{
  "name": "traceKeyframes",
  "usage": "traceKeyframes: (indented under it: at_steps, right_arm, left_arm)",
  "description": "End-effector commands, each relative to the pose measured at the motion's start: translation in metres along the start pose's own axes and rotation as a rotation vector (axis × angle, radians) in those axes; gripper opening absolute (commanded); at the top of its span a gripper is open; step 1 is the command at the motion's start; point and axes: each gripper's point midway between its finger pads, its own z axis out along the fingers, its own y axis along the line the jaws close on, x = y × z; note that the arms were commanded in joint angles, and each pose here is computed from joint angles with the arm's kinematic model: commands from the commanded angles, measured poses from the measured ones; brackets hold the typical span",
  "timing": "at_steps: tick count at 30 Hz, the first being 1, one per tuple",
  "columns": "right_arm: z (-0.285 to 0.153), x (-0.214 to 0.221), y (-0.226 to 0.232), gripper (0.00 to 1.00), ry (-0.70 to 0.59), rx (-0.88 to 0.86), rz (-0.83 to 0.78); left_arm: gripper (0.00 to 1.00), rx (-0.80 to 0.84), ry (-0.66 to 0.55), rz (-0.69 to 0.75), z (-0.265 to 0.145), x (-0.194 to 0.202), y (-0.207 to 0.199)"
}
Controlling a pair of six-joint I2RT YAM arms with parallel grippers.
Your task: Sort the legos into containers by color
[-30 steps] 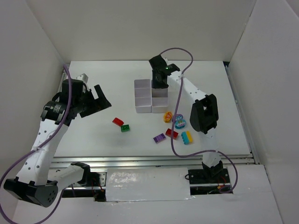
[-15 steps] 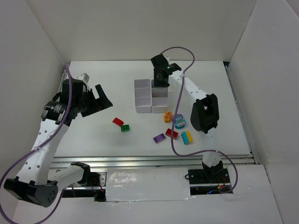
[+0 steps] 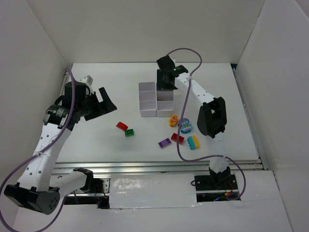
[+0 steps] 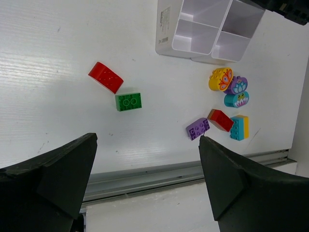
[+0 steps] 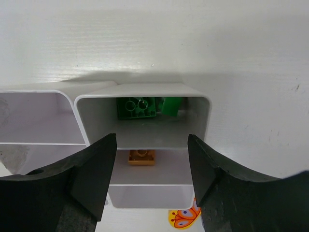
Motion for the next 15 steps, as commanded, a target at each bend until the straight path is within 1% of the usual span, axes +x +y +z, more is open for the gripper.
traceKeyframes:
  at_steps: [1,3,4,6,7,8,9,10,11,12,14,15]
  right_arm:
    - [-0.008,-0.022,0.004,0.68,-0.065,-0.029,0.026]
    - [-0.019,-0.022,0.012,0.69,-0.063,-0.068,0.028]
    - [-0.034,-0.027,0.018,0.69,-0.077,-0.106,0.033]
    - [-0.053,-0.019,0.038,0.71,-0.080,-0.155,0.007]
    - [-0.071,-0.019,0.046,0.73,-0.093,-0.182,-0.004]
    - [-0.083,-0.003,0.069,0.75,-0.076,-0.225,-0.042]
    - [-0.098,0.002,0.080,0.77,-0.079,-0.258,-0.061]
    - [-0.105,0.013,0.091,0.84,-0.066,-0.279,-0.077]
    - [-0.109,0.030,0.102,0.86,-0.037,-0.300,-0.104]
    - [-0.120,0.049,0.121,0.86,-0.019,-0.327,-0.138]
    - [-0.120,0.076,0.132,0.87,0.019,-0.307,-0.140]
    - [-0.125,0.096,0.146,0.87,0.037,-0.304,-0.157]
  left_arm:
    - [1.00,0.031,-0.016,0.024,-0.001,-0.004,-0.004]
    - [1.00,0.028,-0.026,0.023,-0.002,-0.006,-0.004]
    - [1.00,0.021,-0.023,0.016,-0.002,-0.006,-0.004]
    - [0.99,-0.016,-0.050,0.000,-0.005,-0.012,0.001]
    - [0.99,-0.046,-0.057,-0.030,-0.006,-0.015,0.004]
    - [1.00,-0.114,-0.079,-0.053,-0.010,-0.019,0.014]
    - [0.99,-0.162,-0.096,-0.102,-0.013,-0.022,0.021]
    - [0.99,-0.216,-0.107,-0.132,-0.014,-0.024,0.029]
    - [0.99,-0.275,-0.110,-0.162,-0.021,-0.023,0.037]
    - [0.99,-0.337,-0.144,-0.199,-0.025,-0.028,0.047]
    - [1.00,-0.392,-0.169,-0.232,-0.035,-0.030,0.056]
    - [1.00,-0.439,-0.225,-0.274,-0.045,-0.035,0.065]
